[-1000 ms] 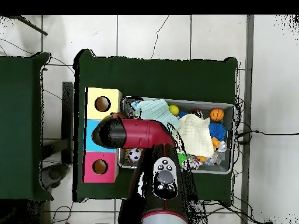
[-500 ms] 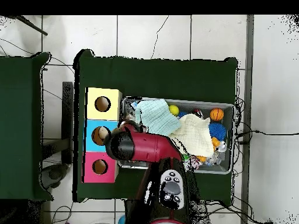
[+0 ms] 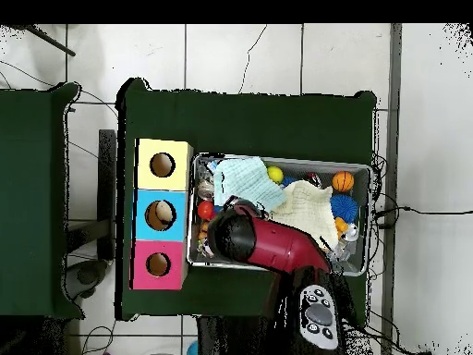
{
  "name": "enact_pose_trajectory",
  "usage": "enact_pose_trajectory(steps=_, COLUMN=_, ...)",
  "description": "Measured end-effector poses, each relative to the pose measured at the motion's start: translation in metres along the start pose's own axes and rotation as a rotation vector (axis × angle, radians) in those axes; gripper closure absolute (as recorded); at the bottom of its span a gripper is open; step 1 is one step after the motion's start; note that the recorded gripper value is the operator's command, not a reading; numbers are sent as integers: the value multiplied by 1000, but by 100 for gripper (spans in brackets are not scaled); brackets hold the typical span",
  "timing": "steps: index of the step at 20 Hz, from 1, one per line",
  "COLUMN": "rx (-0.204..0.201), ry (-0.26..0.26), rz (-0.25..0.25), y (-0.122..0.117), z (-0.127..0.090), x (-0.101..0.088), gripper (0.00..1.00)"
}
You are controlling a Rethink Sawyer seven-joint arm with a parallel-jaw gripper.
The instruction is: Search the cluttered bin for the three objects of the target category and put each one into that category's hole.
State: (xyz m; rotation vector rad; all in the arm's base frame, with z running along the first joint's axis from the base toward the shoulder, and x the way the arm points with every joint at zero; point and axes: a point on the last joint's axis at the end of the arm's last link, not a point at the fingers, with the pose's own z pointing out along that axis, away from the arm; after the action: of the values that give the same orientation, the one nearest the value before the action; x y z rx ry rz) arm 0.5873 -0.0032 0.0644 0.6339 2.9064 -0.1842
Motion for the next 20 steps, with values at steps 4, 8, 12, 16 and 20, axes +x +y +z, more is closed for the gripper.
enact_pose_trajectory(steps=4, rx=36, ry=-4, rz=37, y=-9, z=-4, x=2, gripper=0)
enact_pose_trajectory(steps=8, rx=73, ry=-11, rz=83, y=0, z=-7, x=10, gripper=0)
enact_pose_trajectory(steps=12, rx=103, ry=-21, rz=150, y=9, z=-6, x=16, gripper=0)
enact_pose_trajectory(steps=16, rx=136, ry=-31, rz=258, y=11, z=1, x=14, gripper=0)
enact_pose_trajectory(steps=20, rx=178, ry=-27, rz=374, y=2, z=10, x=4, gripper=0)
